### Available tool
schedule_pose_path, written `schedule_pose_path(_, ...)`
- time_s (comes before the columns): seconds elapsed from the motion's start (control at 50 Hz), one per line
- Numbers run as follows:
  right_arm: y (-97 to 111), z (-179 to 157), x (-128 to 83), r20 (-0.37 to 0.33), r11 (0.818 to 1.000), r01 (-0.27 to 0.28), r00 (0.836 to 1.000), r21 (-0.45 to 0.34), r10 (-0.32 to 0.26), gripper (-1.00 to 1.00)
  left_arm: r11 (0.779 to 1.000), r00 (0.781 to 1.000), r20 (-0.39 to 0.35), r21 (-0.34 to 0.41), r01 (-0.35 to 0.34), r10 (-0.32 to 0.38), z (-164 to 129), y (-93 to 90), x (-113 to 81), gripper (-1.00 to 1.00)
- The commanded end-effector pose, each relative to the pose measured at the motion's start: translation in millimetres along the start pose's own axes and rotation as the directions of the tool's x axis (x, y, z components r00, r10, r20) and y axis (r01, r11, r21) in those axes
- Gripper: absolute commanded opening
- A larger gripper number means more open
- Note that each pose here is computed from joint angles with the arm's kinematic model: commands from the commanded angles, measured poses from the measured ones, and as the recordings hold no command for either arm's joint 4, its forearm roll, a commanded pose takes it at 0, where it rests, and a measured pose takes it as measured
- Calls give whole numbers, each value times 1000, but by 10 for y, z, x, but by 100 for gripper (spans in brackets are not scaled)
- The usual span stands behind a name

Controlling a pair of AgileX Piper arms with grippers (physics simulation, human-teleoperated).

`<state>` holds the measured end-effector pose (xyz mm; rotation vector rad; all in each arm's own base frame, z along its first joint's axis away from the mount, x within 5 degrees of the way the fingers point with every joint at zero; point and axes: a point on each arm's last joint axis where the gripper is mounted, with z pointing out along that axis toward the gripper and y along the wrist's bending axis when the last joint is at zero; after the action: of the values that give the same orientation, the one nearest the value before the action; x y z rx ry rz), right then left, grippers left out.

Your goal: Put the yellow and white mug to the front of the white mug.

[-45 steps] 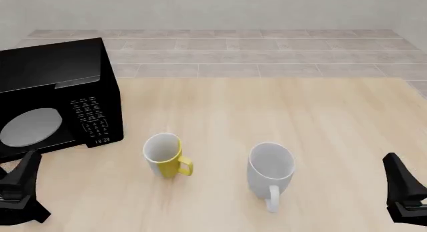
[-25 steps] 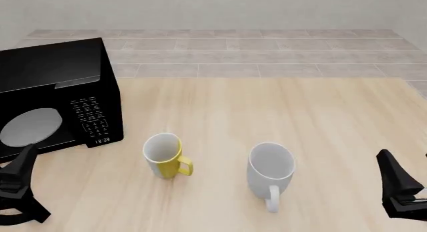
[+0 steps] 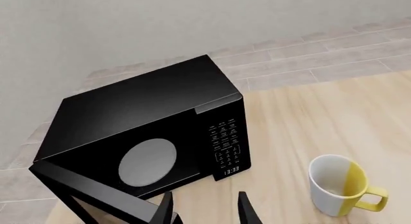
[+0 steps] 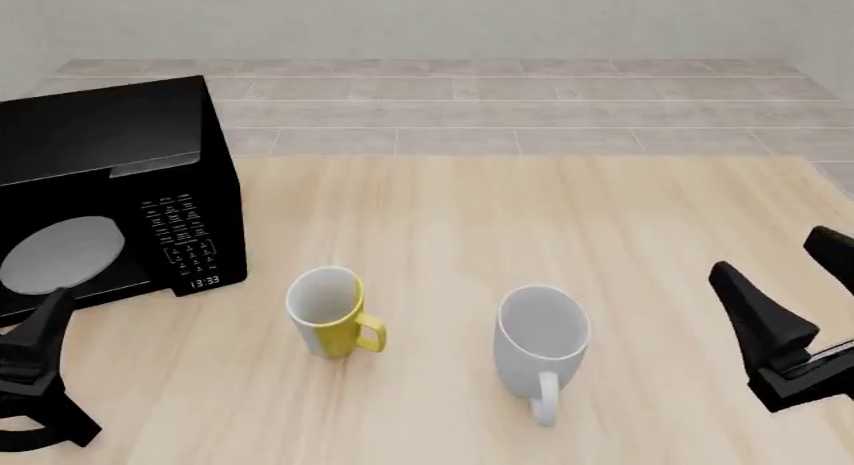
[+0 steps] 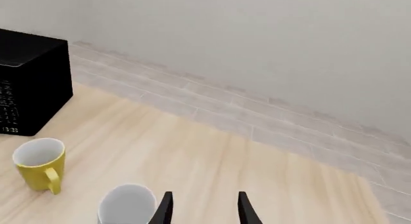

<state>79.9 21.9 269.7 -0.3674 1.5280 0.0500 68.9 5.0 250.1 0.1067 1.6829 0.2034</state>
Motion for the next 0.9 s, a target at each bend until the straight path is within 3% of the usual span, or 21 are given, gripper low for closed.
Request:
schedule_pose_path(0.02, 72, 119, -292, -8, 988, 60, 998, -143, -62, 100, 1000, 1000, -1, 0, -1, 1, 1, 1, -2, 100)
schedule_pose_path(0.22, 223, 274, -547, -23, 949, 87, 995, -304, -98, 100, 1000, 1000, -1, 0, -1, 1, 1, 1, -2, 100)
schedule_pose_path(0.28, 277, 343, -587, -25, 933, 119, 991, -340, -135, 100, 1000, 1000, -1, 0, -1, 1, 1, 1, -2, 100)
schedule_pose_path(0.34, 370, 415, -609, -33, 905, 151, 983, -398, -179, 100, 1000, 1000, -1, 0, -1, 1, 1, 1, -2, 100)
schedule_pose_path(0.38, 425, 448, -680, -32, 887, 157, 981, -435, -189, 100, 1000, 1000, -1, 0, -1, 1, 1, 1, -2, 100)
schedule_pose_path(0.4, 416, 458, -696, -37, 891, 151, 982, -429, -185, 100, 1000, 1000, -1, 0, -1, 1, 1, 1, -2, 100)
schedule_pose_path(0.42, 477, 499, -708, -50, 875, 149, 980, -460, -193, 100, 1000, 1000, -1, 0, -1, 1, 1, 1, -2, 100)
schedule_pose_path(0.5, 559, 630, -726, -101, 863, 134, 973, -487, -208, 100, 1000, 1000, -1, 0, -1, 1, 1, 1, -2, 100)
schedule_pose_path(0.62, 769, 760, -752, -114, 805, 165, 954, -570, -276, 100, 1000, 1000, -1, 0, -1, 1, 1, 1, -2, 100)
schedule_pose_path(0.68, 812, 783, -772, -111, 790, 177, 949, -587, -295, 100, 1000, 1000, -1, 0, -1, 1, 1, 1, -2, 100)
schedule_pose_path(0.7, 865, 803, -795, -113, 773, 182, 944, -607, -311, 100, 1000, 1000, -1, 0, -1, 1, 1, 1, -2, 100)
schedule_pose_path(0.78, 989, 835, -835, -121, 740, 177, 936, -649, -330, 100, 1000, 1000, -1, 0, -1, 1, 1, 1, -2, 100)
schedule_pose_path(0.84, 1084, 854, -869, -121, 716, 171, 933, -676, -338, 100, 1000, 1000, -1, 0, -1, 1, 1, 1, -2, 100)
schedule_pose_path(0.9, 1144, 888, -894, -126, 706, 167, 931, -688, -343, 100, 1000, 1000, -1, 0, -1, 1, 1, 1, -2, 100)
